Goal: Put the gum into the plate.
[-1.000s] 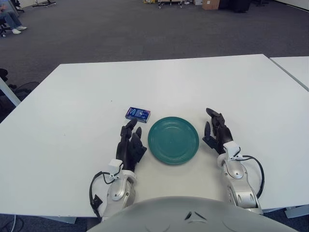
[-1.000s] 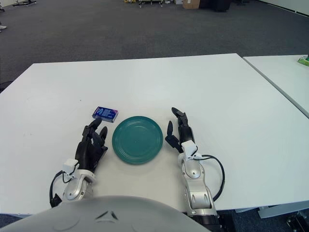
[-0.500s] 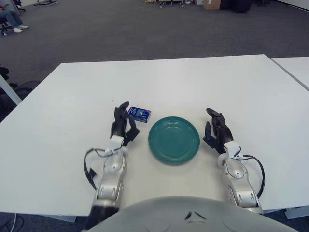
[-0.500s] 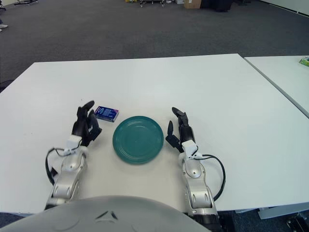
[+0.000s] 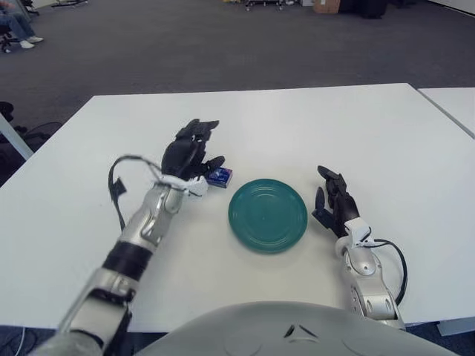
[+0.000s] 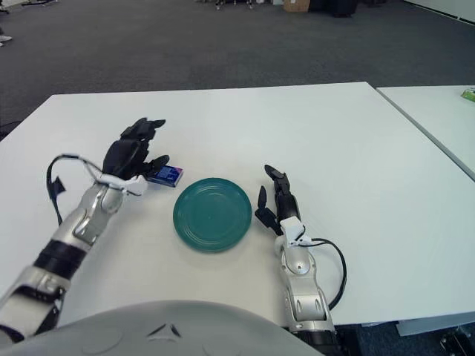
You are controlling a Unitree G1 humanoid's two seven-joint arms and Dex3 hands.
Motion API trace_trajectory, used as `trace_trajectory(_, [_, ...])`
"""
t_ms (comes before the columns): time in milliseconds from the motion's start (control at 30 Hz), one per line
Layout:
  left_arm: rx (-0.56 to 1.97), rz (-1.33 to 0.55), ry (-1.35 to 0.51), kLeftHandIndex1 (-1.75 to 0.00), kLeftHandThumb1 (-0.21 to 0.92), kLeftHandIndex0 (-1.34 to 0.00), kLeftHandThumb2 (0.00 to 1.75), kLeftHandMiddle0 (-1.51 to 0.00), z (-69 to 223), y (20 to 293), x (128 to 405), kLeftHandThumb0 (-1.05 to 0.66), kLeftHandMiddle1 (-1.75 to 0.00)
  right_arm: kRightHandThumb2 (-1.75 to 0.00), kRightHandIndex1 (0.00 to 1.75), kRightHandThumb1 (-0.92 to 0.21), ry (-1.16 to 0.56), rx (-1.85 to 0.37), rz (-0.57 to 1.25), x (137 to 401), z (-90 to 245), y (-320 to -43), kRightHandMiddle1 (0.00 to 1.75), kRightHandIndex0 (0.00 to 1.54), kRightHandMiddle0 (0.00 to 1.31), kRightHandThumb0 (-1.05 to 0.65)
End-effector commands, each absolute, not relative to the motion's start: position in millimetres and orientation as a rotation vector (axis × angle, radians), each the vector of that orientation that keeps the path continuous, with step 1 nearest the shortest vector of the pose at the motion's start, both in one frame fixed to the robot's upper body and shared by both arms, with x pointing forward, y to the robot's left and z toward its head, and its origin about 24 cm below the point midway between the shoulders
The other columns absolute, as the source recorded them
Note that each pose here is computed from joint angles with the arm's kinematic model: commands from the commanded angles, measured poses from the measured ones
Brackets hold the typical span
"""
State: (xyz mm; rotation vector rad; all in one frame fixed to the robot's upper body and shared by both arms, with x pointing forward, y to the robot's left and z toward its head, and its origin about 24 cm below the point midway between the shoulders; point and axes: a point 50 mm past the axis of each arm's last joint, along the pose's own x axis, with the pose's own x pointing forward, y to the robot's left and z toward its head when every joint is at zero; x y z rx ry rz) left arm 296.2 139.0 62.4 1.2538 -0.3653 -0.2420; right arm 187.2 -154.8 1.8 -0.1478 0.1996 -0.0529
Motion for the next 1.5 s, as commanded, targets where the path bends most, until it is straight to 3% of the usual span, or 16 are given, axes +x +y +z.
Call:
trace_trajectory(0, [1.367,-0.415,-0.336,-0.91,0.92,0.00,0.54,-0.29,53,122,304,-0.96,-0.02,-0.99,0.00,-0.92,0.334,-0.142,-0.059,173,-19,-156,0.57,0.16,0.00,-0.73])
trace_trajectory(367, [1.603,-0.704,-0.229,-1.06,0.90,-0.02,0.25,-0.33,20,118,321,-0.81,-0.01,-0.99,0.00,-0.92,0.349,-0.121,-0.073,168,-20,-155,0.59,0.16,0.00,-0.73])
trace_trajectory(700, [1.642,-0.836,-0.156,-1.11,0.84,-0.06,0.20,-0.29,-5,120,321,-0.69,0.00,-1.00,0.00,-0.92,0.356,-0.127,-0.094,163,-21,-162,0.55,0.15,0.00,-0.70])
trace_trajectory(933, [1.601,-0.919,-0.101,-1.22,0.64,-0.12,0.53,-0.29,-18,118,315,-0.63,0.00,-0.99,0.00,-0.92,0.354,-0.157,-0.102,161,-22,-165,0.54,0.15,0.00,-0.69])
trace_trajectory(1467, [1.591,-0.939,0.021,-1.21,0.54,-0.10,0.66,-0.23,-27,132,314,-0.65,0.00,-1.00,0.01,-0.92,0.358,-0.161,-0.109,161,-26,-168,0.54,0.16,0.00,-0.67])
